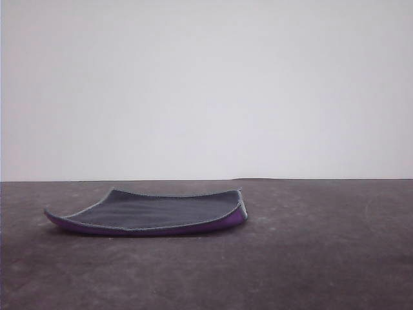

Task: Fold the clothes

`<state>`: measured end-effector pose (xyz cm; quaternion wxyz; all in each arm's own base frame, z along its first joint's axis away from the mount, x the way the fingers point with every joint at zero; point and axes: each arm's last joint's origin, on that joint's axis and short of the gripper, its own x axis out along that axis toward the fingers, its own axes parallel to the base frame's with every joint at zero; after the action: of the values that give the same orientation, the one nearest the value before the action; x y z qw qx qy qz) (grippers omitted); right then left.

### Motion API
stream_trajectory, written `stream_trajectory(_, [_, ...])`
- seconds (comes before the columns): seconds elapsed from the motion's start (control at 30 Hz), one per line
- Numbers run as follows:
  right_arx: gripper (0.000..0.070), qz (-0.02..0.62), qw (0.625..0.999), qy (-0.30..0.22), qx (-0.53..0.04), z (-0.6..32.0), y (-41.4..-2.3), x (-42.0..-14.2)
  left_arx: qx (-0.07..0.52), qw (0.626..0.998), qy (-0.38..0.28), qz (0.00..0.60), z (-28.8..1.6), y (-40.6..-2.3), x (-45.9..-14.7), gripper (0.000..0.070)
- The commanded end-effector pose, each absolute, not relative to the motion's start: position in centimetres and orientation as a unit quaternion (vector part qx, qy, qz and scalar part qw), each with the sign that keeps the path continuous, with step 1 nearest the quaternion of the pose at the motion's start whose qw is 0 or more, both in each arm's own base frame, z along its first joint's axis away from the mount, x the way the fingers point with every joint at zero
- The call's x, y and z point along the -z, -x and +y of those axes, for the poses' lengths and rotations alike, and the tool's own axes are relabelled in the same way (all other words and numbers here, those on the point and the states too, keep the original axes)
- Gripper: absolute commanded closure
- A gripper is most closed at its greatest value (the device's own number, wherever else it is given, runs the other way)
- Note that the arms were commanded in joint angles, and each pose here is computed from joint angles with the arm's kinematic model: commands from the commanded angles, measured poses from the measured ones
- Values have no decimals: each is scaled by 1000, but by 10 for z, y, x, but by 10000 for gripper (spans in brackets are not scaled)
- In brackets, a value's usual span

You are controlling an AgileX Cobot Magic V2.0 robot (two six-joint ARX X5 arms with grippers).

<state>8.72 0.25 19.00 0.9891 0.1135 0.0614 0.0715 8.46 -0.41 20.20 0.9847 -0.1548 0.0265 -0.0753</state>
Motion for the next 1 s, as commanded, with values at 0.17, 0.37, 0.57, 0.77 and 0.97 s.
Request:
stream_trajectory(0.17, [694,62,987,-129,-76,3,-85,-247,84,981,176,6,-5,-79,-260,677])
stream_trajectory(0.37, [694,97,978,-129,-130,5,-111,-292,79,986,143,39,-4,-101,-305,674])
stream_trajectory(0.57, [694,164,960,-129,-189,7,-165,-317,72,985,109,114,-4,-153,-325,674])
stream_trajectory(0.77, [693,234,932,-137,-241,16,-227,-317,75,971,87,211,-4,-209,-315,674])
stream_trajectory(0.97, [693,295,912,-132,-253,27,-268,-290,95,949,99,285,-6,-245,-288,674])
